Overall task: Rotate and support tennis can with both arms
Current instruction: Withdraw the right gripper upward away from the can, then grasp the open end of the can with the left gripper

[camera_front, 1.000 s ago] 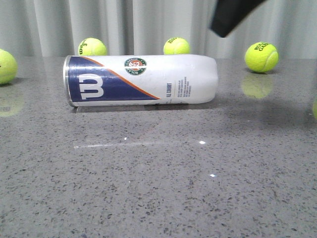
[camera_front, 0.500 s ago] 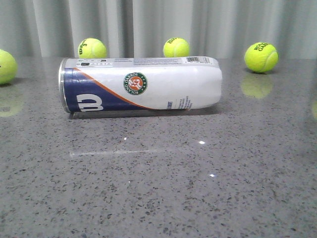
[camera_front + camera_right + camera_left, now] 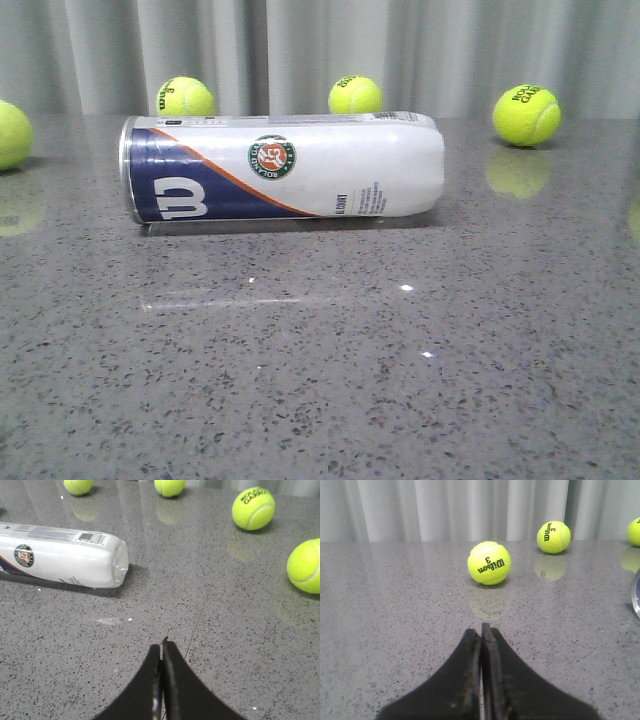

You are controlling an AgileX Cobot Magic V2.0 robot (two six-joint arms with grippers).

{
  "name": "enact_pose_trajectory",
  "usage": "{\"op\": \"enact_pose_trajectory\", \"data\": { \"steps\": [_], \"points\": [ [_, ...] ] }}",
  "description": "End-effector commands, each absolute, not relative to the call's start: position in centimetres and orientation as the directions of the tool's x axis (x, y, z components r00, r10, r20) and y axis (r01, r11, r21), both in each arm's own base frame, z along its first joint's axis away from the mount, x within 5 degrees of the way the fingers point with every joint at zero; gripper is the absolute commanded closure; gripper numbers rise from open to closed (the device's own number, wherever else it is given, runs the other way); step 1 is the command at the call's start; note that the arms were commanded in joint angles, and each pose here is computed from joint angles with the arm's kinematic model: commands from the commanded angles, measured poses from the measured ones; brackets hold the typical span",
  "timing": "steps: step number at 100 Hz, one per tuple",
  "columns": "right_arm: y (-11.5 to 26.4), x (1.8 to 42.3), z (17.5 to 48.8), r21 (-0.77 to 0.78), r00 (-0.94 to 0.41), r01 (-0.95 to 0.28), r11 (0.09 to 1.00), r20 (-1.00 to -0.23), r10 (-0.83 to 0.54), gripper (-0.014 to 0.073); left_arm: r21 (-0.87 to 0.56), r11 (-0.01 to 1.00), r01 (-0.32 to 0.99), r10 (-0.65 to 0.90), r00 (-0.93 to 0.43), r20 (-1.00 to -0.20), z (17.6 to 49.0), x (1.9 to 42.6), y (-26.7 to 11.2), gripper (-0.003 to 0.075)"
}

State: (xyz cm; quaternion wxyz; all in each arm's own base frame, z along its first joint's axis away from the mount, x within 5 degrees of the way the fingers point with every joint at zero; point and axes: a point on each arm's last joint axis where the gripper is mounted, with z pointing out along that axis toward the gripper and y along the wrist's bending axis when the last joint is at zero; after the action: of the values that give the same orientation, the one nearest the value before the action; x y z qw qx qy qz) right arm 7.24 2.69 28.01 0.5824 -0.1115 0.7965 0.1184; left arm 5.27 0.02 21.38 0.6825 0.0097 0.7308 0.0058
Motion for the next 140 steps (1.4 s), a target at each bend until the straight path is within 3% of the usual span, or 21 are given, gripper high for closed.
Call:
{"op": "enact_pose_trajectory", "data": {
  "steps": [1, 22, 44, 51, 63, 68, 73, 93, 111, 140],
  "points": [
    [2.4, 7.0, 29.4, 0.05, -0.177, -0.293, 0.955, -0.984, -0.002, 0.0652, 0.0, 1.0, 0.005, 0.0, 0.005, -1.0, 25.1, 4.8, 0.0, 0.0741],
    [2.3, 7.0, 29.5, 0.05, -0.16, -0.29, 0.956, -0.987, 0.003, 0.0652, -0.002, 1.0, -0.002, -0.002, -0.246, -0.969, 29.0, 6.3, 0.1, 0.0741],
    [2.3, 7.0, 29.5, 0.05, -0.162, -0.291, 0.956, -0.987, 0.002, 0.0652, -0.024, 1.0, -0.006, -0.024, -0.507, -0.862, 30.7, 10.1, -0.1, 0.0715],
    [2.3, 7.0, 29.5, 0.05, -0.162, -0.291, 0.956, -0.987, 0.002, 0.0652, -0.075, 0.997, -0.002, -0.064, -0.537, -0.841, 31.1, 11.4, -0.4, 0.0609],
    [2.3, 7.0, 29.5, 0.05, -0.162, -0.291, 0.955, -0.987, 0.002, 0.0652, -0.18, 0.984, 0.011, -0.143, -0.558, -0.818, 31.6, 13.5, -1.1, 0.0312],
    [2.3, 7.0, 29.5, 0.05, -0.162, -0.291, 0.955, -0.987, 0.002, 0.0652, -0.197, 0.98, 0.036, -0.142, -0.569, -0.81, 31.7, 14.3, -1.4, 0.0227],
    [2.3, 7.0, 29.5, 0.05, -0.162, -0.291, 0.955, -0.987, 0.002, 0.0652, -0.221, 0.973, 0.066, -0.142, -0.584, -0.799, 31.8, 15.1, -1.8, 0.019],
    [2.4, 7.0, 29.5, 0.058, -0.163, -0.292, 0.955, -0.987, 0.01, 0.0652, -0.396, 0.903, 0.168, -0.195, -0.661, -0.725, 31.3, 18.6, -3.7, 0.0197],
    [2.5, 6.9, 29.6, 0.119, -0.18, -0.302, 0.946, -0.982, 0.066, 0.0652, -0.556, 0.799, 0.229, -0.2, -0.771, -0.604, 29.1, 21.9, -5.5, 0.0197],
    [2.5, 6.9, 29.6, 0.116, -0.178, -0.301, 0.946, -0.982, 0.064, 0.0652, -0.717, 0.634, 0.289, -0.229, -0.816, -0.531, 27.8, 25.8, -7.3, 0.0198]
  ]
}}
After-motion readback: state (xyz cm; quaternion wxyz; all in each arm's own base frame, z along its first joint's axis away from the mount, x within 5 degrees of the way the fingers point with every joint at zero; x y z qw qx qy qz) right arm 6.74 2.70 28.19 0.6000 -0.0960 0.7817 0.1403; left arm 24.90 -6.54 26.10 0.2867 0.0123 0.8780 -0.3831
